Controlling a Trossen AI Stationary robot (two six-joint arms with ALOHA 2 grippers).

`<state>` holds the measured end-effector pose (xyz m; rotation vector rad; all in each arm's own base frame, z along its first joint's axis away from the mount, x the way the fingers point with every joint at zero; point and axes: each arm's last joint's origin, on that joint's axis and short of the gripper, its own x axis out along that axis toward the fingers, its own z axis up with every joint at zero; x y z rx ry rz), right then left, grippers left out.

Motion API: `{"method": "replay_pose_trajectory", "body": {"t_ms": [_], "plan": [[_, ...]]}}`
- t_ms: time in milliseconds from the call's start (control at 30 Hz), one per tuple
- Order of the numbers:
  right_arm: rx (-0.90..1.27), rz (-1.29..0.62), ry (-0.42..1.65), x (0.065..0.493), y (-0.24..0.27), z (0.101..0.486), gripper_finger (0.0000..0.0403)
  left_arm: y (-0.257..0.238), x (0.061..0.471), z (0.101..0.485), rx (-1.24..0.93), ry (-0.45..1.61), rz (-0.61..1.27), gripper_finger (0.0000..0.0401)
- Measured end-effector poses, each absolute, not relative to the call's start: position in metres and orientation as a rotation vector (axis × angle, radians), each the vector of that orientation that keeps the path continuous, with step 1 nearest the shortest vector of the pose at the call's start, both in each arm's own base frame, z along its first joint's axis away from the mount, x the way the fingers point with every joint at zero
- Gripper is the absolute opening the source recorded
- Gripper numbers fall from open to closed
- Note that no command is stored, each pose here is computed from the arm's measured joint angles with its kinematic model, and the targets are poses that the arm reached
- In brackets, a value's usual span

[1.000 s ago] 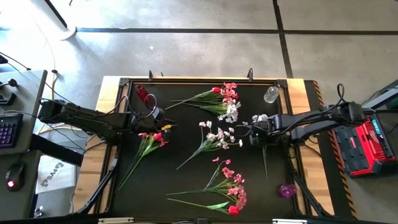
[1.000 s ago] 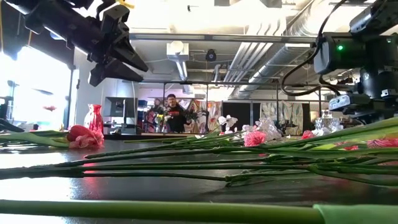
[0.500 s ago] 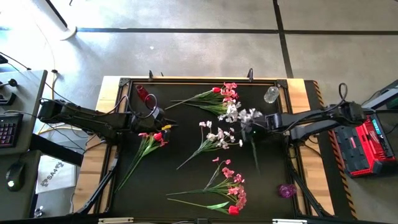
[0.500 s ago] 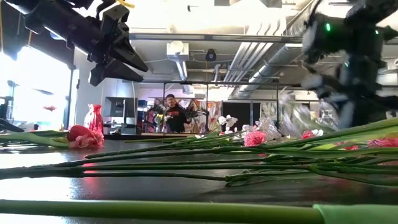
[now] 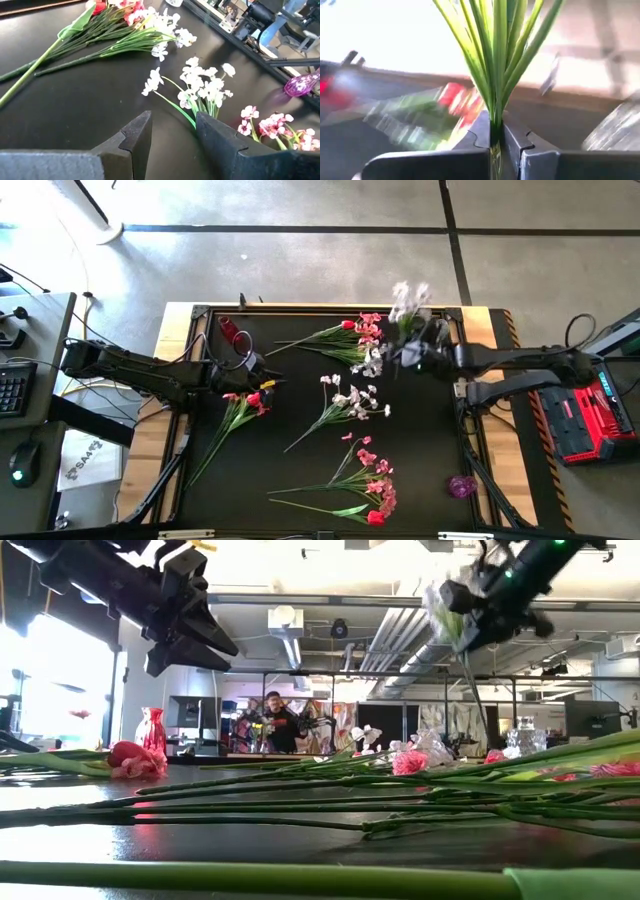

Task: Sort flowers into vase by color
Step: Put the right white flowers into the transparent flower vase

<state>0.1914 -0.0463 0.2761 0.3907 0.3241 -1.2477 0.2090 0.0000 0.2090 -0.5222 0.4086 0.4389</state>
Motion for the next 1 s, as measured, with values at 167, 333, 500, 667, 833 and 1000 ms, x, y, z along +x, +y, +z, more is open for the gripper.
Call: {"method": "replay_pose_trajectory", "body": {"t_ms": [167, 333, 500, 667, 833, 1000], "plan": [[0.267, -1.455, 0.243, 0.183, -0.076, 0.31, 0.0001, 0.0, 0.21, 0.211, -0.527, 0.384, 0.431, 0.0142], [0.224, -1.62, 0.228, 0.169, -0.108, 0.325, 0.0001, 0.0, 0.211, 0.212, -0.531, 0.367, 0.434, 0.0142], [0.216, -1.656, 0.235, 0.161, -0.128, 0.328, 0.0, 0.0, 0.211, 0.213, -0.561, 0.358, 0.445, 0.0142], [0.168, -1.681, 0.214, 0.154, -0.136, 0.338, 0.0, 0.0, 0.211, 0.213, -0.568, 0.356, 0.447, 0.0142], [0.157, -1.752, 0.244, 0.14, -0.138, 0.339, 0.0, 0.0, 0.211, 0.212, -0.586, 0.352, 0.453, 0.0142], [0.195, -1.76, 0.264, 0.134, -0.144, 0.335, 0.0, 0.001, 0.21, 0.213, -0.527, 0.349, 0.478, 0.0142]]}}
